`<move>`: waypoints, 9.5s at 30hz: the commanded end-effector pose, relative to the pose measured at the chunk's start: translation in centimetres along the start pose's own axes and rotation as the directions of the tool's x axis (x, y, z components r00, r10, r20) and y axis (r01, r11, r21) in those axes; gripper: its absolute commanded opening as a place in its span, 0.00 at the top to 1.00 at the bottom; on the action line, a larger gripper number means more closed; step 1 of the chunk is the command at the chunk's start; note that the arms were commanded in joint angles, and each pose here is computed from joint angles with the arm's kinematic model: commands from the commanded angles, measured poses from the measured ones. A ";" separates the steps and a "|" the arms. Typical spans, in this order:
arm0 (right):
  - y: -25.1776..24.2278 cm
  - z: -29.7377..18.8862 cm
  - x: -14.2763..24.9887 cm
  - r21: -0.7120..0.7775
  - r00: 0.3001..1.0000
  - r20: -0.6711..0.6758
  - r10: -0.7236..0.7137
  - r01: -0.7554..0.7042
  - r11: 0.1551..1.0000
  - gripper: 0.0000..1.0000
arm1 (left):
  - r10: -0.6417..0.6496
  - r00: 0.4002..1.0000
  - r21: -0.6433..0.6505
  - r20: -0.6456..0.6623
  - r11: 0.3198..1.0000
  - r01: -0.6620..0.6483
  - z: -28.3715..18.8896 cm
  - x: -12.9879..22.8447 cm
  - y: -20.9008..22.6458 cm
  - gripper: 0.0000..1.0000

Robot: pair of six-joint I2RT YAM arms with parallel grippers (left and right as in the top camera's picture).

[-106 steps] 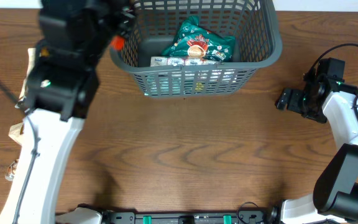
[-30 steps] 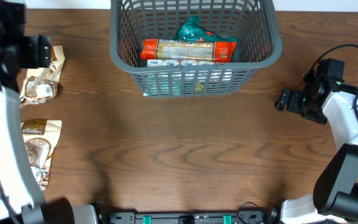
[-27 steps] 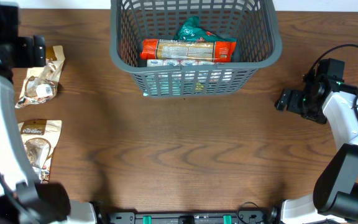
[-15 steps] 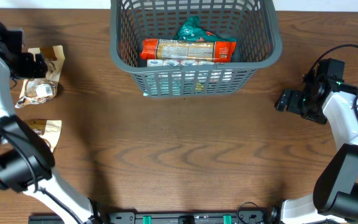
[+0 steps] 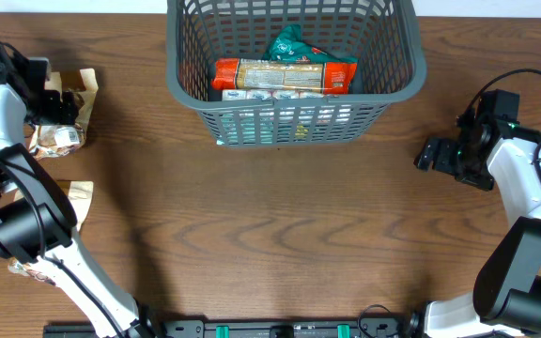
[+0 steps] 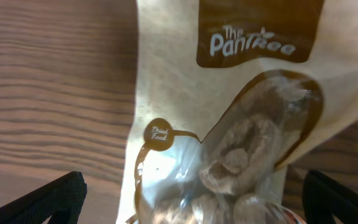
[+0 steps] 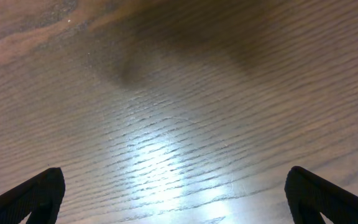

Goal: Pack container
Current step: 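Grasp the upper beige PanTree pouch with the left gripper, then carry the pouch into the basket and release it, then move the left gripper down to the second beige PanTree pouch, then grasp the second PanTree pouch with the left gripper and lift it, then carry the pouch over the basket and release it inside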

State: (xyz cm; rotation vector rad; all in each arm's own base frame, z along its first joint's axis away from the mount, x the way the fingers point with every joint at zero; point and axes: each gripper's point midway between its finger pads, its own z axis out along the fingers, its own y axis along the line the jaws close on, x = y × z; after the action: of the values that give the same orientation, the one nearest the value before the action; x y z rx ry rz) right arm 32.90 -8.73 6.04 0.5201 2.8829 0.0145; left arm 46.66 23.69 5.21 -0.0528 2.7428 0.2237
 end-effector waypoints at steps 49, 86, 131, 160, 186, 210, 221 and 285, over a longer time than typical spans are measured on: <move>0.1 -0.1 0.4 -0.004 1.000 -0.010 -0.013 0.013 1.000 0.01 | -0.023 0.843 0.076 0.537 0.997 -0.022 -28.2 -10.2 -10.8 0.94; 0.1 -0.1 0.5 -0.008 1.000 -0.014 -0.017 0.017 1.000 0.01 | 0.606 0.035 -0.202 0.795 0.319 -0.926 -23.9 -10.5 -50.7 0.87; 2.0 -0.2 -0.1 -0.114 0.999 0.012 -0.036 0.037 0.993 0.01 | 0.093 0.984 -0.095 0.150 0.992 -0.079 -37.0 9.9 -11.6 0.01; 2.0 -0.2 -0.6 -0.114 0.999 0.030 -0.037 0.040 0.993 0.01 | -0.169 0.970 0.092 -0.176 0.978 0.187 -19.4 18.8 -5.5 0.01; 2.0 -0.2 -0.5 -0.115 1.000 0.022 0.020 -0.017 0.993 0.01 | -0.029 0.958 0.109 -0.284 0.992 0.062 -10.8 22.0 1.1 0.01; 1.9 -0.2 -0.5 -0.112 0.999 0.021 0.030 -0.028 0.993 0.01 | 0.069 0.918 0.190 -0.390 0.982 0.007 -4.2 23.2 -1.5 0.23; 1.9 -0.2 0.3 -0.108 1.000 -0.014 0.028 -0.029 0.994 0.01 | 0.114 0.903 0.224 -0.414 0.974 -0.020 -2.2 25.5 -4.5 0.27; 1.8 -0.2 1.3 -0.107 0.998 -0.046 -0.034 0.029 0.994 0.01 | 0.723 0.351 -0.014 0.595 0.446 -0.895 -24.7 -9.6 -43.2 0.94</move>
State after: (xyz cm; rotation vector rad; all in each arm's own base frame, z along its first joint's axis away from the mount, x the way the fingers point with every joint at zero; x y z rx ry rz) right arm 32.36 -6.65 5.91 0.4794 2.9156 0.1772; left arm 48.30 -23.71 26.97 1.3240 1.8943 -0.0118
